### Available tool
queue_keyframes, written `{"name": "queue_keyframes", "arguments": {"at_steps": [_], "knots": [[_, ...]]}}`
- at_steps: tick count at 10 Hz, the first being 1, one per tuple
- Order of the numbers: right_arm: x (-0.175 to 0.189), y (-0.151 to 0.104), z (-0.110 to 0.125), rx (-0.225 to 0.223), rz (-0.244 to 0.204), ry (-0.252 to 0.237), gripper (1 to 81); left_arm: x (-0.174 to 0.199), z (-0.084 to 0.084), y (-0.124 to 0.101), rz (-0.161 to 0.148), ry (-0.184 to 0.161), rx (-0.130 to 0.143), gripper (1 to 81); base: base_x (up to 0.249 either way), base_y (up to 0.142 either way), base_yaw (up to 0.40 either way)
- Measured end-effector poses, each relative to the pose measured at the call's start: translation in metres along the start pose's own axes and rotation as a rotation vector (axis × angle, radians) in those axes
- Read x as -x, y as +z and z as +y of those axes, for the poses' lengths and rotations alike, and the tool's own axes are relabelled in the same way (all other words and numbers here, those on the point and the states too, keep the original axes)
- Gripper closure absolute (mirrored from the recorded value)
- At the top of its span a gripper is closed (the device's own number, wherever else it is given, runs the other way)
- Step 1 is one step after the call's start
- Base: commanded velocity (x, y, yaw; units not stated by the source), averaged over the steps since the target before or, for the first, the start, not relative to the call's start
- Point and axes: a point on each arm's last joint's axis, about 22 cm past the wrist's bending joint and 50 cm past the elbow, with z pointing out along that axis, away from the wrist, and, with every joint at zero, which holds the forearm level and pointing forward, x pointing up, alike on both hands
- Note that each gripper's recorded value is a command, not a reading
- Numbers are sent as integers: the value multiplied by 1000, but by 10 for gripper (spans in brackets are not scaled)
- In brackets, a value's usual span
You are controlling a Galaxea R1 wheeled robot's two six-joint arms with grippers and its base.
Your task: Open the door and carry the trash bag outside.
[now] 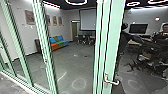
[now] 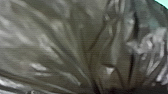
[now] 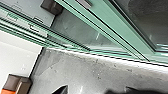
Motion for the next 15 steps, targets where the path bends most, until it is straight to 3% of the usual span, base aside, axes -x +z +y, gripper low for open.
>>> {"name": "queue_keyframes", "arguments": {"at_steps": [1, 3, 7, 8, 9, 11, 13, 15], "knots": [[-21, -2, -10, -9, 11, 2, 10, -2, 0, 0, 2, 0, 0, 811, 0, 0, 0], [-50, -4, -29, -32, 16, 57, 10, -2, 1, 0, 1, 0, 1, 811, 0, 0, 0], [-90, -8, -56, -69, 29, 259, 10, -2, 1, 0, 1, -1, 1, 811, 0, 0, 0], [-102, -6, -60, -78, 35, 352, 10, -2, 1, 0, 0, -1, 2, 811, 0, 0, 0], [-110, 1, -66, -91, 32, 400, 10, -2, 4, 1, 1, 0, 4, 811, 0, 0, 0], [-126, 9, -73, -102, 27, 449, 10, -4, 7, 2, 3, 0, 8, 811, 0, 0, 0], [-162, 12, -65, -85, 68, 487, 10, -4, 5, 1, 3, -5, 5, 811, 0, 0, 0], [-174, 32, -55, -60, 49, 536, 10, -4, 6, 1, 4, -7, 6, 811, 0, 0, 0]]}}
